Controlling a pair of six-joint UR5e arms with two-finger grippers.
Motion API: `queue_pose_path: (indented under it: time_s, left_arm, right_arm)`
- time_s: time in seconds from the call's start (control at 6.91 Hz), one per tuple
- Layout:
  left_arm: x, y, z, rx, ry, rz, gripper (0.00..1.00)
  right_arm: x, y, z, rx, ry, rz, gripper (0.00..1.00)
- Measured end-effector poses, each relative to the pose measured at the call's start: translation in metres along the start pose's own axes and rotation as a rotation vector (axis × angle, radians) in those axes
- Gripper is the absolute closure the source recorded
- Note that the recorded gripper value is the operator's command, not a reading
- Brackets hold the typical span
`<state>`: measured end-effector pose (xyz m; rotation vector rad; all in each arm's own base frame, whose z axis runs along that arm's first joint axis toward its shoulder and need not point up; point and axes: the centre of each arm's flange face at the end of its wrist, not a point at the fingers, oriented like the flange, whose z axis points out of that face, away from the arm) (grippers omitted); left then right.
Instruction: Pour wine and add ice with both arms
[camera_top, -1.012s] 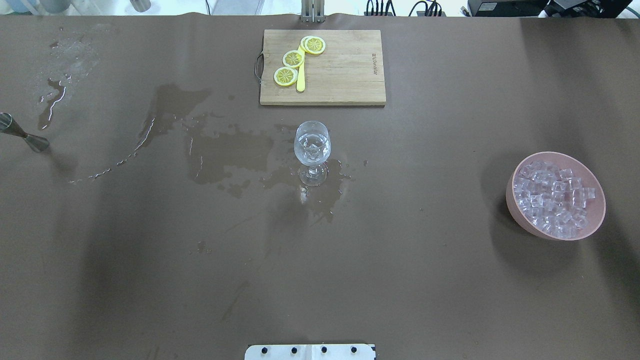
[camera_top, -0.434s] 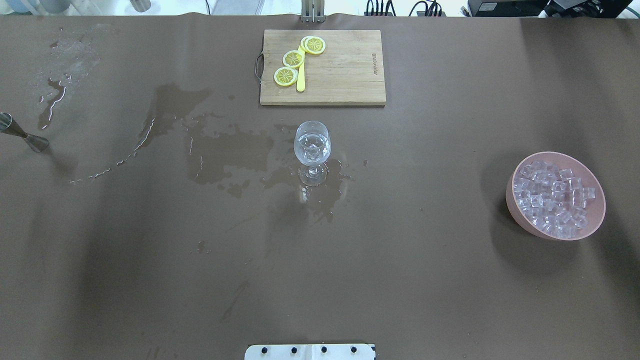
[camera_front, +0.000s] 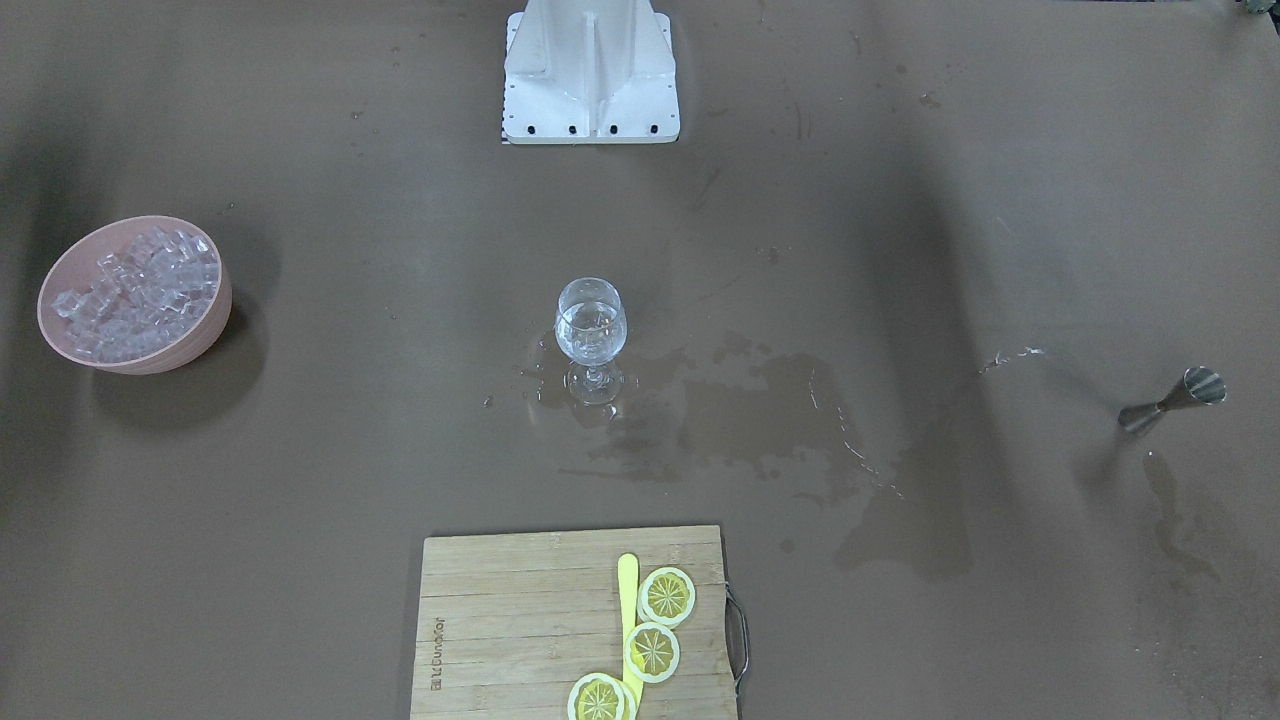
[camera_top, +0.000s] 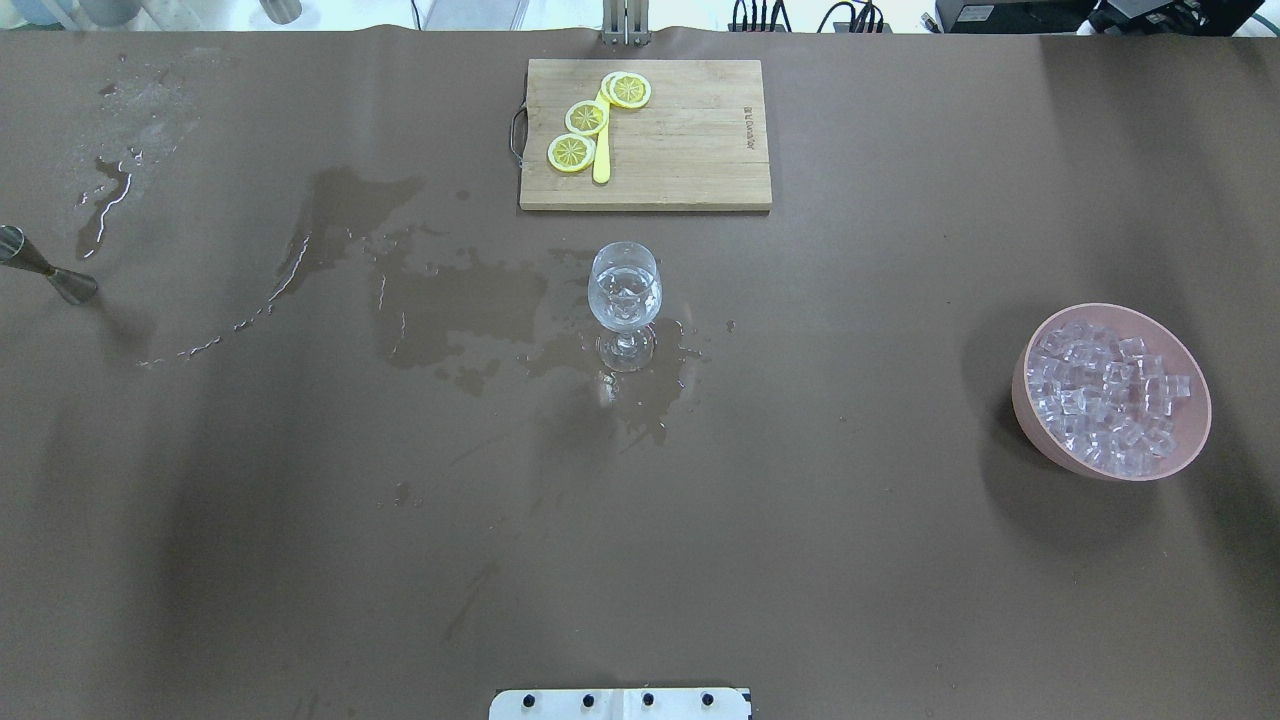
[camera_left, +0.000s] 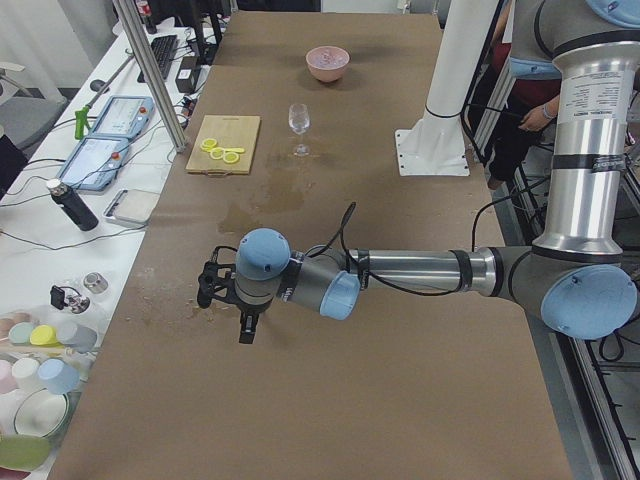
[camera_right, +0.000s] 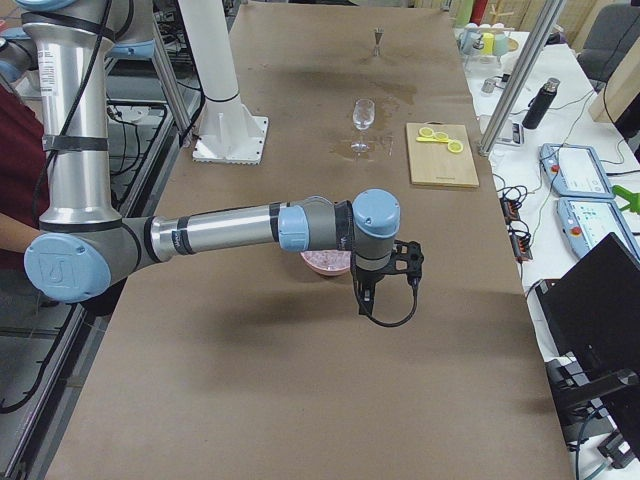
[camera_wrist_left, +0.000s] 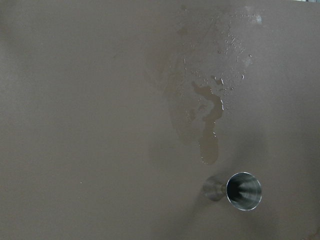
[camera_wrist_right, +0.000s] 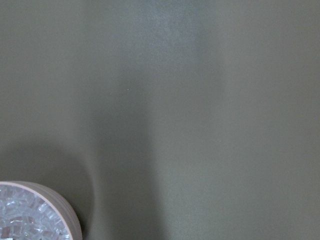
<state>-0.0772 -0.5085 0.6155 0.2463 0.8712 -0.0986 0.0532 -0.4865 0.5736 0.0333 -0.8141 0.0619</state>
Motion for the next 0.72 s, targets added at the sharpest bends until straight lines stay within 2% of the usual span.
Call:
queue_pose_path:
  time_s: [0.29,0.72]
  left_arm:
    - [-0.0056,-0.0012,-0.0013,-0.032,-0.043,0.017,0.02]
    - [-0.0029,-0.0029,-0.0076,-0.033,-0.056,0.026,0.02]
  right_arm:
    - [0.0016,0.0007,-0.0002,0.004,0.005,-0.003,0.00]
    - [0.0035,0.0044,0.0002,0.005,0.012,-0.008,0.00]
